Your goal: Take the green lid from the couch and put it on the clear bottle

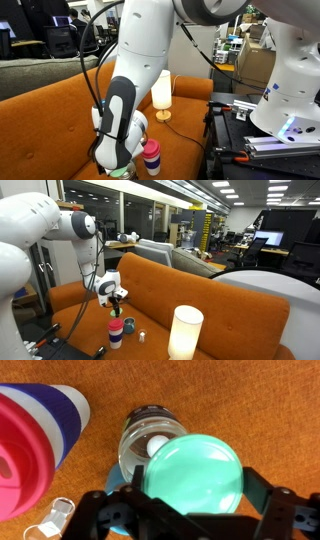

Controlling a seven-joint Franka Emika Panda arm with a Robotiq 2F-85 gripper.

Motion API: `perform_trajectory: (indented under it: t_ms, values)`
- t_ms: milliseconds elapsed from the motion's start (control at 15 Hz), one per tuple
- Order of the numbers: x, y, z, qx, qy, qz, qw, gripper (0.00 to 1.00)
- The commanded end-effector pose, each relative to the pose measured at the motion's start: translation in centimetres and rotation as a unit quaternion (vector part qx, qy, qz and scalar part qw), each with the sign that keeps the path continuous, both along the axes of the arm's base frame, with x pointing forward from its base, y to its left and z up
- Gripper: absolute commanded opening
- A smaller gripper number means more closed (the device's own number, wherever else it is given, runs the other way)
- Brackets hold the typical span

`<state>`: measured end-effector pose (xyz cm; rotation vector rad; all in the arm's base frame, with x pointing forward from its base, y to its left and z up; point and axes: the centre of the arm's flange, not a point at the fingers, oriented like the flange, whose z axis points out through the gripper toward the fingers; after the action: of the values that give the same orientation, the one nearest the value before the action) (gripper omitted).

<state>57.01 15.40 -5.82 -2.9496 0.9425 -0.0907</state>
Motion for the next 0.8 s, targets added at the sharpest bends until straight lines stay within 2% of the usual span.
perform_trajectory:
  t_ms: [0, 733]
  values:
    - [0.5, -0.5, 0.3, 0.005, 0.023, 0.006, 0.9997, 0.7]
    - [1.0, -1.8, -3.2, -0.014, 0.049, -0.028, 0.9983, 0.7]
